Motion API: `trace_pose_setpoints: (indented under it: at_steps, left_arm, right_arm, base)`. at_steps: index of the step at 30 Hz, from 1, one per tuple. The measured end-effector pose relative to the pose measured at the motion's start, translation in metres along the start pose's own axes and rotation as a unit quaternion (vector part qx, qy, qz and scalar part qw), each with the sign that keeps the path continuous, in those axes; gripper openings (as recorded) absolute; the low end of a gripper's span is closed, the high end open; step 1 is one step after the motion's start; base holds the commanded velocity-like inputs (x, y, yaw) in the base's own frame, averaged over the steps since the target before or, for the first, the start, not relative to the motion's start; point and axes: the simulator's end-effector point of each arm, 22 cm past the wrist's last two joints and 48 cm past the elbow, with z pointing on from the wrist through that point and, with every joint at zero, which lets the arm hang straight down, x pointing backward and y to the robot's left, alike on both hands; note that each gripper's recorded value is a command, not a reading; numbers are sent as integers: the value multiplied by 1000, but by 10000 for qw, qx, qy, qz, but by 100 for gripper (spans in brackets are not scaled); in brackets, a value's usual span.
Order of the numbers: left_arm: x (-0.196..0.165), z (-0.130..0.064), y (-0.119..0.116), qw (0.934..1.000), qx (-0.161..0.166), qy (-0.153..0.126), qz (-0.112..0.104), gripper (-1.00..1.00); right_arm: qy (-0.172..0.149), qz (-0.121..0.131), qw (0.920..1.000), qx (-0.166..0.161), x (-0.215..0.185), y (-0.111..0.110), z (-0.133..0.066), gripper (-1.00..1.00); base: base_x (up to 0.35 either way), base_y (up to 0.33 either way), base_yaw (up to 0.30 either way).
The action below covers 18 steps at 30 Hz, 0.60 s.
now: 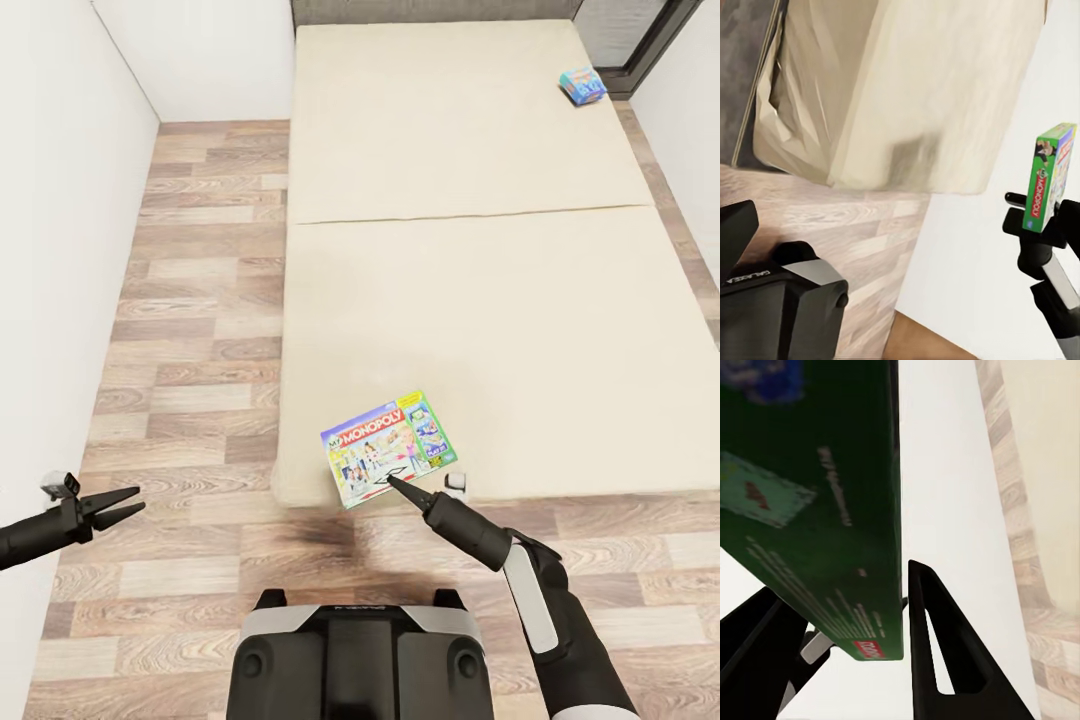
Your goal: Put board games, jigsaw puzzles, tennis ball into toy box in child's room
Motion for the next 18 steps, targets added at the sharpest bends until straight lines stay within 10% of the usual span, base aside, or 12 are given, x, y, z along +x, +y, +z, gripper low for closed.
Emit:
trace_pose_setpoints:
  at_steps: [18]
  left_arm:
    - [0, -14, -31, 9999, 72, -38, 106, 100]
  right_arm:
    - [-127, -310, 9994, -99, -6, 35, -5, -100]
  base:
    - [-6, 0, 0]
